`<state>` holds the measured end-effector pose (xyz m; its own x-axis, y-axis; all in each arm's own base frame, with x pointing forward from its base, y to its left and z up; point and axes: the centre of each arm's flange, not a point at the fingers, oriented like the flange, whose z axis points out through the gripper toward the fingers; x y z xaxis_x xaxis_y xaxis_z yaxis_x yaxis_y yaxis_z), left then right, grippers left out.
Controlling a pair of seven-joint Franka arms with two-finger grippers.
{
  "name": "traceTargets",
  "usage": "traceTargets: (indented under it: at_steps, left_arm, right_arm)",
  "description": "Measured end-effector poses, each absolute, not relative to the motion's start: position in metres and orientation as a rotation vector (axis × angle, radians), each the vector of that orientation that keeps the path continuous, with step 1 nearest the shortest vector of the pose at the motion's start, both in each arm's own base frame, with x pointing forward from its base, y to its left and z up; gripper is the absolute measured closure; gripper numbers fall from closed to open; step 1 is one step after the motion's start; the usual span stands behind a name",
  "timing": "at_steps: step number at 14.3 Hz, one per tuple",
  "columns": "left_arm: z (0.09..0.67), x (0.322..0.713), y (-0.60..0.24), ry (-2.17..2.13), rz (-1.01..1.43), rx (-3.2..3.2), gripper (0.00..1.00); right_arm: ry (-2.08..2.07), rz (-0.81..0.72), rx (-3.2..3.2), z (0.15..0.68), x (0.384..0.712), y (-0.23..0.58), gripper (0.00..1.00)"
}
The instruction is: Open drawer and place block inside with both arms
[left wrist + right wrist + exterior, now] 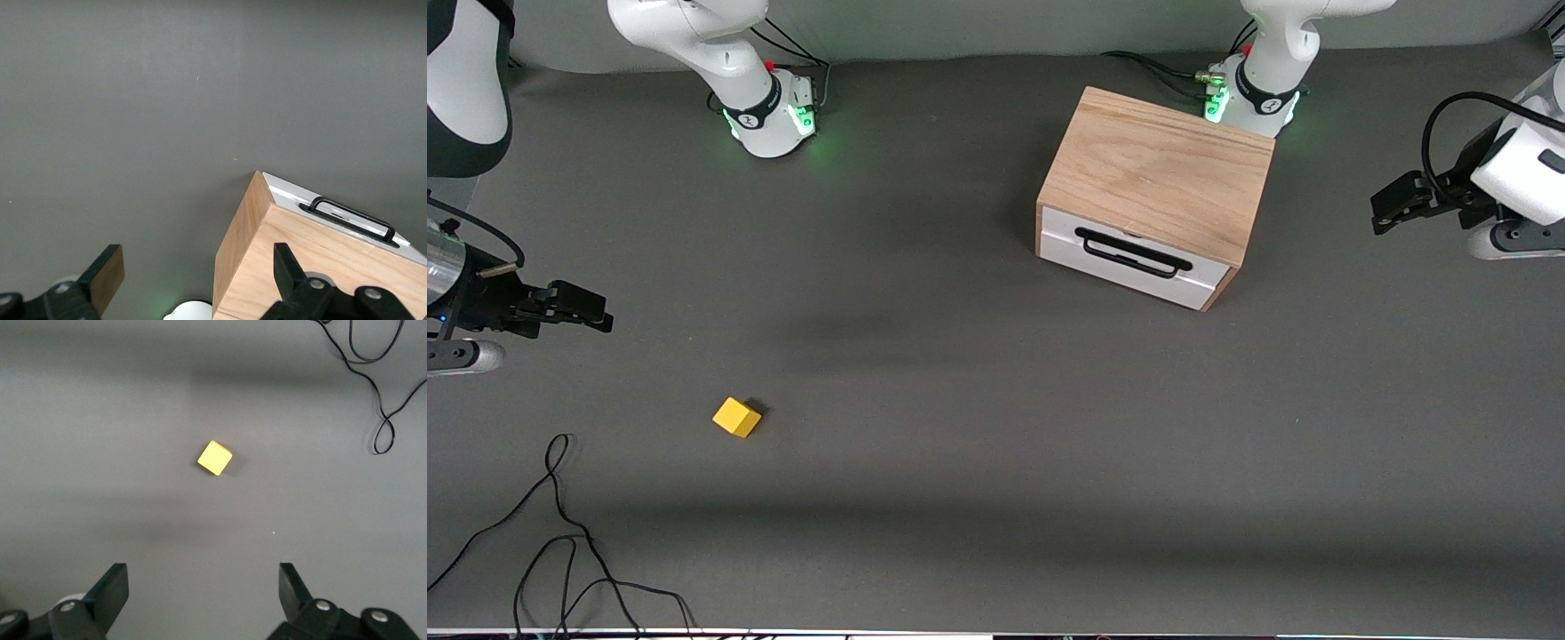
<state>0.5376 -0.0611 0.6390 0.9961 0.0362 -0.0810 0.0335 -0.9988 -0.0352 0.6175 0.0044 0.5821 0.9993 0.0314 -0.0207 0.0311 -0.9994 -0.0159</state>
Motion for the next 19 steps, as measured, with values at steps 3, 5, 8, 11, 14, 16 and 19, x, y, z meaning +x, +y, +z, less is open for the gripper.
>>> traceTargets:
  at_steps: [3, 5, 8, 11, 14, 16, 19]
  left_arm:
    - [0.639, 0.538, -0.061, -0.054, 0.127, -3.105, 0.0]
    - [0.639, 0.538, -0.061, -0.054, 0.127, -3.105, 0.0]
    - [0.639, 0.538, -0.061, -0.054, 0.127, -3.105, 0.0]
    - [0.639, 0.538, -0.061, -0.054, 0.127, -3.104, 0.0]
    - [0.639, 0.538, -0.061, -0.054, 0.127, -3.104, 0.0]
    - [0.639, 0.538, -0.061, -0.054, 0.127, -3.104, 0.0]
    - [0.639, 0.537, -0.061, -0.055, 0.129, -3.104, 0.0]
  right_arm:
    - [-0.042, 0.033, -3.126, 0.582, 0.617, 0.002, 0.0]
    - [-0.02, 0.034, -3.116, 0.582, 0.617, -0.005, 0.0]
    - [-0.004, 0.035, -3.109, 0.582, 0.617, -0.013, 0.0]
    - [-0.006, 0.038, -3.109, 0.581, 0.617, -0.012, 0.0]
    - [-0.004, 0.012, -3.111, 0.576, 0.622, -0.012, 0.0]
    - [-0.002, -0.016, -3.115, 0.566, 0.628, -0.013, 0.0]
    - [0.001, -0.007, -3.123, 0.544, 0.638, -0.012, 0.0]
